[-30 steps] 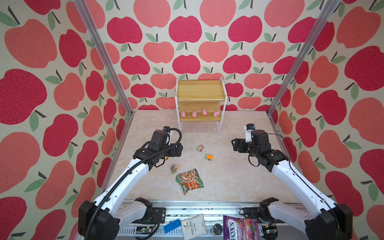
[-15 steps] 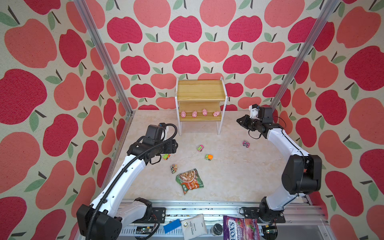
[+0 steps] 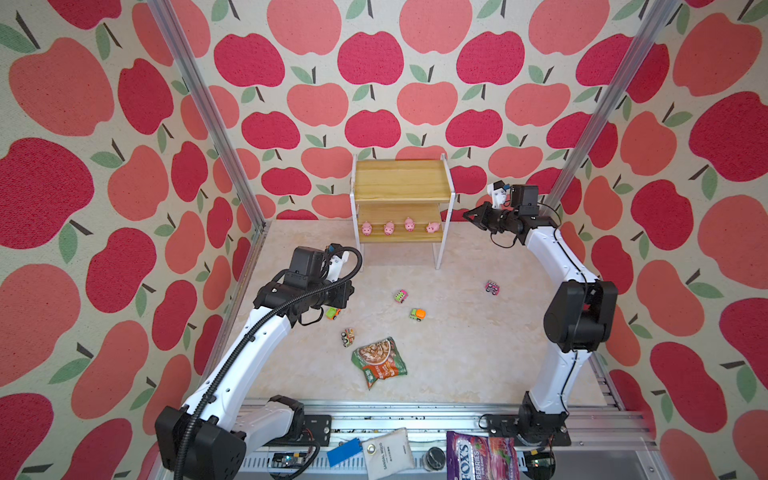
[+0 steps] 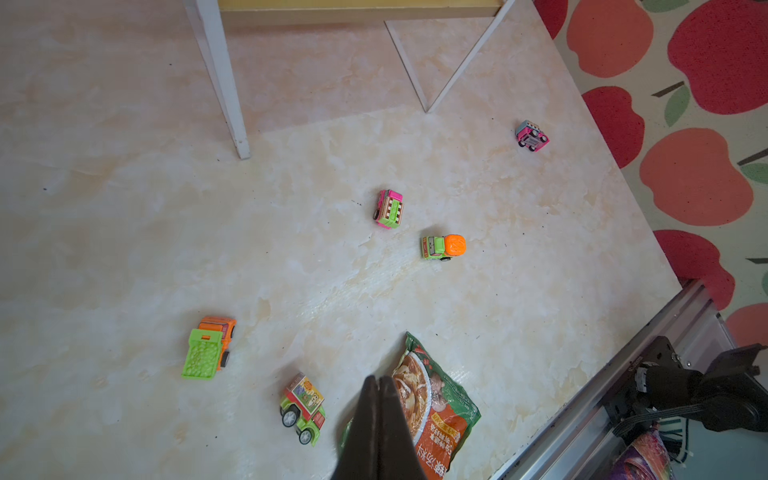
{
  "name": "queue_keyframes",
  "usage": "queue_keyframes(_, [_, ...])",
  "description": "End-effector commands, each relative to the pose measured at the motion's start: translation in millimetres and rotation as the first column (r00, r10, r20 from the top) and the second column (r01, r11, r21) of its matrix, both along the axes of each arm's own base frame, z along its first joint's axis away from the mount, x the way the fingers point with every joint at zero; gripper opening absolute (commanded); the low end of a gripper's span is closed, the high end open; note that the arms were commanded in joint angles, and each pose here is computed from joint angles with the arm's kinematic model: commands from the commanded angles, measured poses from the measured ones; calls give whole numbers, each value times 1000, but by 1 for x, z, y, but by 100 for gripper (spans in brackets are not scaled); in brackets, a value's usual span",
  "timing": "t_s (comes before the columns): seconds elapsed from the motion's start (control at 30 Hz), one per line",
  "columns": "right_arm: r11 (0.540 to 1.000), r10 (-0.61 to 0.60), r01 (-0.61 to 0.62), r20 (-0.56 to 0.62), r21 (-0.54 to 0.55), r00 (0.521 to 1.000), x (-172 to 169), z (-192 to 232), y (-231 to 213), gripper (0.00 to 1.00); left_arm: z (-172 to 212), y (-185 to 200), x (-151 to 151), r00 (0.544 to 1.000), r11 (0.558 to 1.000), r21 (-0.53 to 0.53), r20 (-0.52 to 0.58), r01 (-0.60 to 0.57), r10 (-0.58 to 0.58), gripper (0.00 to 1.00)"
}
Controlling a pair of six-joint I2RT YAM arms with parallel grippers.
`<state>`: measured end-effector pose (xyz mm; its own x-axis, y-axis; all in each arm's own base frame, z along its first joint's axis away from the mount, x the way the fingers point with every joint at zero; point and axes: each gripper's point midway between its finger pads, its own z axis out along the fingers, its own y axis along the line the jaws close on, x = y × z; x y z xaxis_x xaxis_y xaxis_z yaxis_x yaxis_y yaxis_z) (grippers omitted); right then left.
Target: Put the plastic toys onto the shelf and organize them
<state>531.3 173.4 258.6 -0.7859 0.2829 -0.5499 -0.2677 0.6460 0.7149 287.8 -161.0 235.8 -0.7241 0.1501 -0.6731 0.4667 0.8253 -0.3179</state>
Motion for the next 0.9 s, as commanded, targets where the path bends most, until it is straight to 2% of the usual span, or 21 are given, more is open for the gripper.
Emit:
queue_keyframes(0.0, [997, 72, -73, -56, -3, 996, -5, -9, 10, 0, 10, -13, 4, 995, 996, -35, 66, 80, -78, 0])
queue_keyframes(0.53, [981, 177, -184, -111, -55, 978, -3, -44, 39, 0, -11, -16, 25, 993, 997, -43, 99, 72, -67, 0])
queue_keyframes(0.87, [972, 220, -227, -117, -57, 969, -2, -53, 51, 0, 3, -9, 26, 977, 997, -63, 210, 42, -28, 0])
